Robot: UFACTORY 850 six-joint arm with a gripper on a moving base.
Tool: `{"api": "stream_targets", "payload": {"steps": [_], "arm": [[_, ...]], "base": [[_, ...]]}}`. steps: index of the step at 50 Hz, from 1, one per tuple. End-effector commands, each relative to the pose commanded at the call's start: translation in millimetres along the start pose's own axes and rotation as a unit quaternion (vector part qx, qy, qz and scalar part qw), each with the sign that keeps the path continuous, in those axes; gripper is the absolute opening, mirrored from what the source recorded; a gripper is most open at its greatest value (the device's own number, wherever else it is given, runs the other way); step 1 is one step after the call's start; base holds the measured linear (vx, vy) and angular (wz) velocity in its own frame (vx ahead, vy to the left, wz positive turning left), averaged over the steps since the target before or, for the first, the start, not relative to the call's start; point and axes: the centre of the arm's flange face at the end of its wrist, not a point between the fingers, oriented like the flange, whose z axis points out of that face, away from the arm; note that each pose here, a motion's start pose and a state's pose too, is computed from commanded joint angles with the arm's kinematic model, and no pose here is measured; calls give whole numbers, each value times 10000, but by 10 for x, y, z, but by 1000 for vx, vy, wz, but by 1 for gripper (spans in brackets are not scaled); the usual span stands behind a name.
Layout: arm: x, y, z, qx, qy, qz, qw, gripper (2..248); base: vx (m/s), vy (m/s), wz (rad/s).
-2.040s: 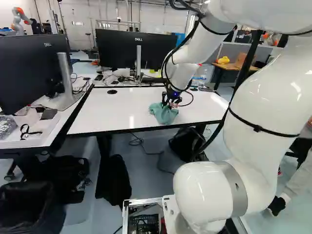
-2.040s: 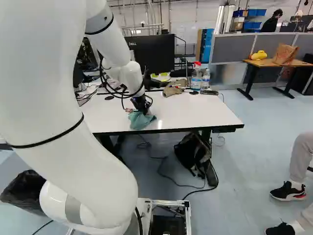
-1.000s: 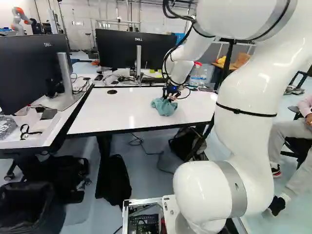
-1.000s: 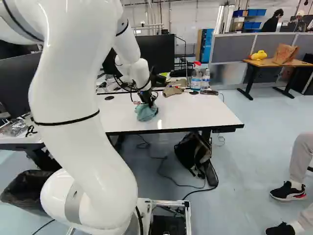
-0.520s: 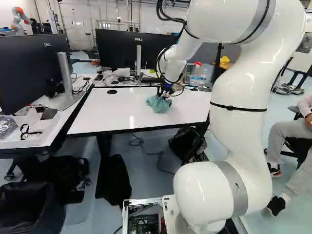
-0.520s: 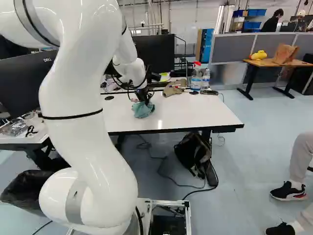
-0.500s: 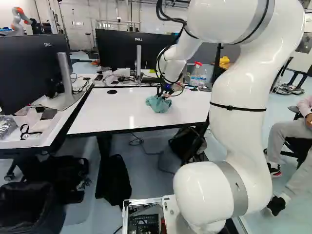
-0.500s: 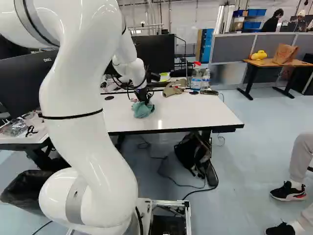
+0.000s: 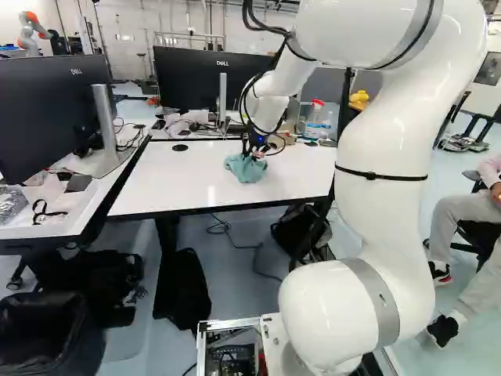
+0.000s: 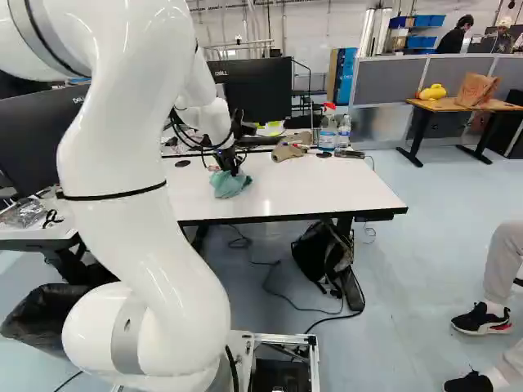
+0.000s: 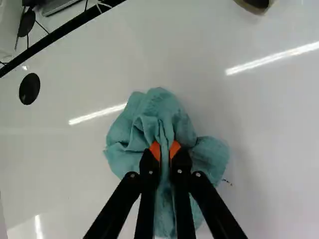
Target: Clean the table with the green towel
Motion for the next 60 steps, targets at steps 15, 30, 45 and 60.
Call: {"api": "stream_targets", "payload": {"steps": [15,30,45,60], "arm": [[-247,-6,-121,7,-78,-56,10000,41],[-499,44,-254,-2,-140,-74,9999,41],[-755,96,-385,-6,-189,-95,9998,41],[-759,92,-431,7,-152,-99,9998,41]], "base": [[0,0,0],[0,0,0],[0,0,0],[0,0,0]]}}
